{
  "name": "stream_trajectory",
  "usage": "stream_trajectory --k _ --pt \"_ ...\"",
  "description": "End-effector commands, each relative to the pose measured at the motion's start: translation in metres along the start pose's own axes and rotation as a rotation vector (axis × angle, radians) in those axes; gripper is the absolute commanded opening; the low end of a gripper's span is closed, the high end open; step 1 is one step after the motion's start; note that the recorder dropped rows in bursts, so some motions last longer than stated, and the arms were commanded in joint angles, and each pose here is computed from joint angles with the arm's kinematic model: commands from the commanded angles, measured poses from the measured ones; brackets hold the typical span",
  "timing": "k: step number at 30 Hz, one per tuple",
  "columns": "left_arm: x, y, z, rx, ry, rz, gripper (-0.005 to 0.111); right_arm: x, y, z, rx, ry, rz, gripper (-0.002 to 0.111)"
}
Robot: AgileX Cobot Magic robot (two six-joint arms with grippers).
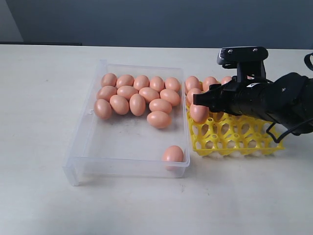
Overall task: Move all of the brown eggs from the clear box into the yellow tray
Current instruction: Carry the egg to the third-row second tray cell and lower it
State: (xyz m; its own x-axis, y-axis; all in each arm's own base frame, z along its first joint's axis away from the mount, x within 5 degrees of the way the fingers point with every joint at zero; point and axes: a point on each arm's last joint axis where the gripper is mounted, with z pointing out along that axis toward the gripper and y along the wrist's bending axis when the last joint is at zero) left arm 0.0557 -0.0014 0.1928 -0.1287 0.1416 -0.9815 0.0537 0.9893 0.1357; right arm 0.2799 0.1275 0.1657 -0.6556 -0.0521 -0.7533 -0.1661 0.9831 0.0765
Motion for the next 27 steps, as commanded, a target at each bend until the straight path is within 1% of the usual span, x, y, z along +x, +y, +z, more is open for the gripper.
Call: stream_trajectory --k 1,2,4,6,15,17,18,21,23,27 --pt "-0.0016 0.0001 -0.0001 -0.001 -0.016 -0.003 0.000 0.0001 -0.0027 0.0003 0.013 -0.005 0.005 0.027" --pt "-0.0016 0.0001 -0.0001 -0.001 -0.016 -0.003 0.000 0.0000 -0.0028 0.0003 0.014 -0.007 0.005 0.033" --pt "-0.0016 0.0001 -0.0001 -0.001 -0.016 -0.003 0.000 -0.0007 -0.0033 0.0003 0.020 -0.014 0.005 0.041" --pt "-0.0016 0.0001 -0.0001 -0.001 -0.016 -0.003 0.000 -0.0014 -0.0039 0.0003 0.027 -0.022 0.005 0.046" --pt "-0.0016 0.0001 -0.0001 -0.001 -0.016 -0.003 0.000 -0.0018 -0.0041 0.0003 0.029 -0.026 -0.006 0.046" --pt "-0.0016 0.0001 -0.0001 -0.001 -0.016 -0.003 0.000 -0.0012 -0.0036 0.0003 0.024 -0.019 -0.032 0.048" --pt "-0.0016 0.0001 -0.0001 -0.001 -0.016 -0.003 0.000 -0.0009 -0.0033 0.0003 0.020 -0.015 -0.043 0.052" --pt "-0.0016 0.0001 -0.0001 -0.001 -0.016 -0.003 0.000 -0.0003 -0.0028 0.0003 0.015 -0.009 -0.056 0.069" --pt "-0.0016 0.0001 -0.0001 -0.001 -0.016 -0.003 0.000 -0.0003 -0.0028 0.0003 0.015 -0.009 -0.056 0.070" --pt "-0.0016 0.0001 -0.0001 -0.001 -0.016 -0.003 0.000 -0.0005 -0.0030 0.0003 0.017 -0.012 -0.056 0.066"
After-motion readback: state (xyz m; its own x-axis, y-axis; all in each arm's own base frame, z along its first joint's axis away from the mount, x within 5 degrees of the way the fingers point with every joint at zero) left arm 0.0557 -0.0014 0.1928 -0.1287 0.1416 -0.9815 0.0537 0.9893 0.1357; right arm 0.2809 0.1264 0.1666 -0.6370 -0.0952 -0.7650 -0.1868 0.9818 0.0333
